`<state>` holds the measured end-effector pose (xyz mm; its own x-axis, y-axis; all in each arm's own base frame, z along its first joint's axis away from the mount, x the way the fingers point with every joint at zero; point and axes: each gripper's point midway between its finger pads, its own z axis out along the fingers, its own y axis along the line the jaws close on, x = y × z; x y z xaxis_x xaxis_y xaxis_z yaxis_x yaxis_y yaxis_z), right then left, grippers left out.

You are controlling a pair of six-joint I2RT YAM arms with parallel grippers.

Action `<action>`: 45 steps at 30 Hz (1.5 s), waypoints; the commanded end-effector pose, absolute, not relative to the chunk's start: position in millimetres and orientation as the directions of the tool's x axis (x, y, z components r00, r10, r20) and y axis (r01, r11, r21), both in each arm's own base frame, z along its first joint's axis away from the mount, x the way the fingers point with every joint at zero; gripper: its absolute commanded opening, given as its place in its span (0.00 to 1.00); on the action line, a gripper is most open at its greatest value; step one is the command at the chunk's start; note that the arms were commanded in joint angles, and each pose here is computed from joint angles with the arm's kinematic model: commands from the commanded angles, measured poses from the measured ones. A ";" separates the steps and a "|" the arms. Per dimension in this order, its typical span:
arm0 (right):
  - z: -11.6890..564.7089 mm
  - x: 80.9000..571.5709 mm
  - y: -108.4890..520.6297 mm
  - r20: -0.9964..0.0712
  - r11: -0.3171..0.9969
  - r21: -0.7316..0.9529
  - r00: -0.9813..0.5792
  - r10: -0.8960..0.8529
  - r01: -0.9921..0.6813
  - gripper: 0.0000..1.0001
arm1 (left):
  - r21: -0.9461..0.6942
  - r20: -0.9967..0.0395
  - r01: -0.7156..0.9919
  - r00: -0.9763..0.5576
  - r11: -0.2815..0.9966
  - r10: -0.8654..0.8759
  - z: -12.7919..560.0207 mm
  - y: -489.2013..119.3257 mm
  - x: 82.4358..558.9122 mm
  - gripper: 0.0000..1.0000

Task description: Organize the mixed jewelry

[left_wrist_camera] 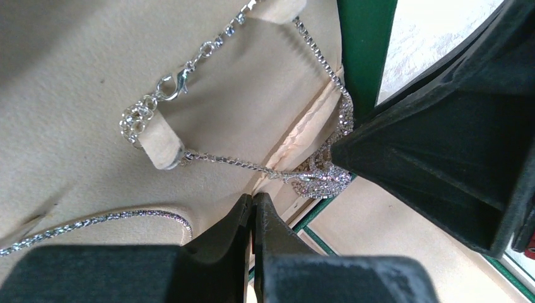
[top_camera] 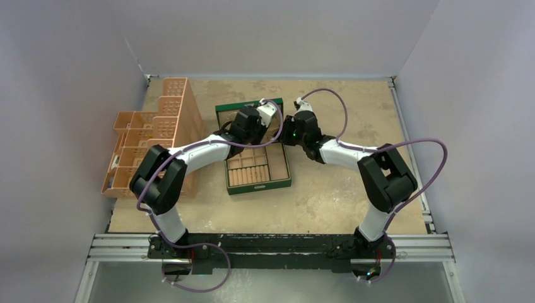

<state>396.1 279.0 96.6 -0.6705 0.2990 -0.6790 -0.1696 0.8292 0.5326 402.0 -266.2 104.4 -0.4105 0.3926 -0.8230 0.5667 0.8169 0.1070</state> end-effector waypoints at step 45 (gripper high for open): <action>208.0 403.3 318.4 -0.657 0.549 0.747 -0.549 0.517 -0.376 0.00 | 0.095 -0.875 0.672 -0.296 0.734 0.384 125.2 -277.6 385.2 0.00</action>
